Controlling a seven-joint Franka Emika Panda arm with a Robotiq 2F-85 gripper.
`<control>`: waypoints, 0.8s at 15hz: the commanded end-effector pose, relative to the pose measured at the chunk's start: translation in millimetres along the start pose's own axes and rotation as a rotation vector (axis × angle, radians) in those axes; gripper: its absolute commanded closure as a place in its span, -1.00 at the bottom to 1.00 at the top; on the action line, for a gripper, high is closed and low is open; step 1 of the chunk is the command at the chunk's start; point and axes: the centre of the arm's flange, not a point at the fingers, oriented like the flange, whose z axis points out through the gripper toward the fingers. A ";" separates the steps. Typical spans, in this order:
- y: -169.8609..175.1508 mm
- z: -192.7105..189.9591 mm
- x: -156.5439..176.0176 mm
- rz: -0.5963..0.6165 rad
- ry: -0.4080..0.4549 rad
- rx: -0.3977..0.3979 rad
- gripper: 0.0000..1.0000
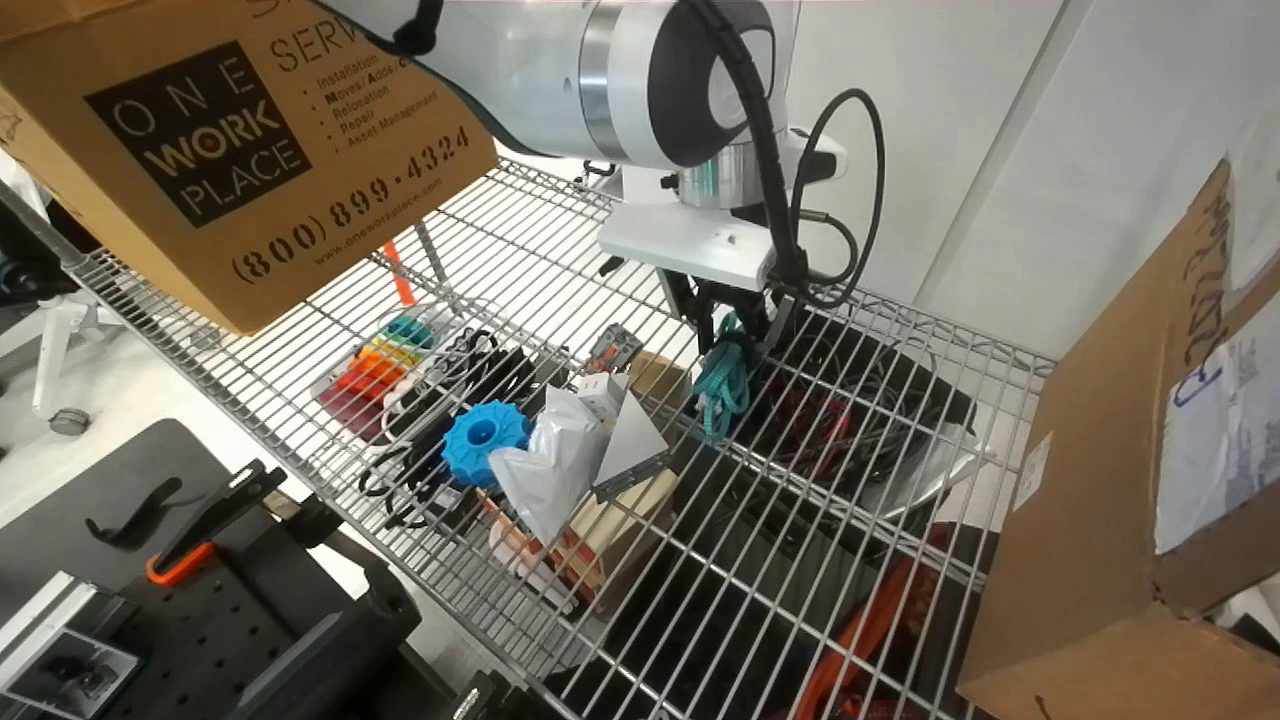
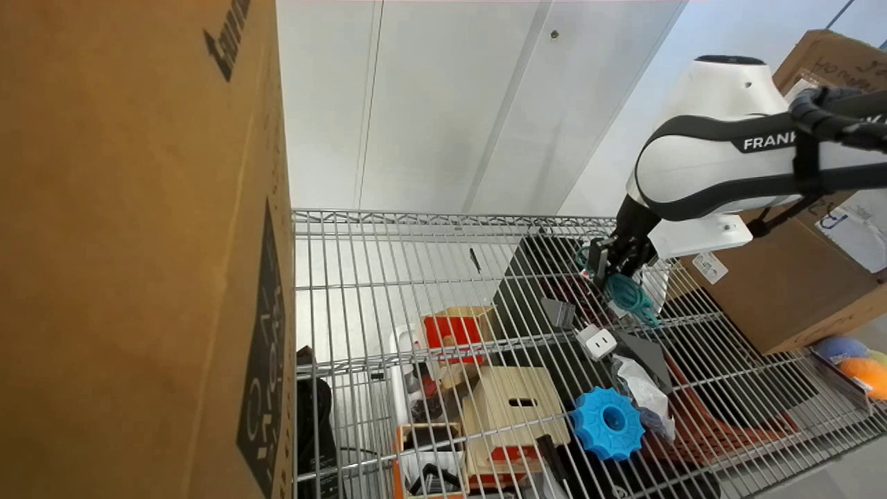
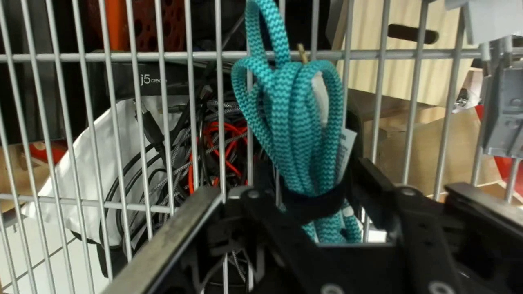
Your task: Move the blue cable to the right
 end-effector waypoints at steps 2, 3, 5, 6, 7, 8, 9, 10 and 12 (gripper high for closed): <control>4.8 -18.1 13.4 -0.045 -0.006 0.007 -0.88; 4.0 -26.6 13.1 -0.059 -0.001 0.002 -0.98; 0.3 -45.3 12.7 -0.080 0.013 0.000 -1.00; -3.4 -52.2 12.1 -0.098 0.029 0.003 -1.00; -10.1 -60.0 11.6 -0.112 0.042 0.020 -1.00; -22.7 -66.2 10.8 -0.139 0.053 0.027 -1.00; -33.7 -69.9 10.8 -0.152 0.058 0.041 -1.00; -49.9 -75.5 9.5 -0.170 0.070 0.059 -1.00; -75.8 -84.3 5.5 -0.179 0.086 0.094 -1.00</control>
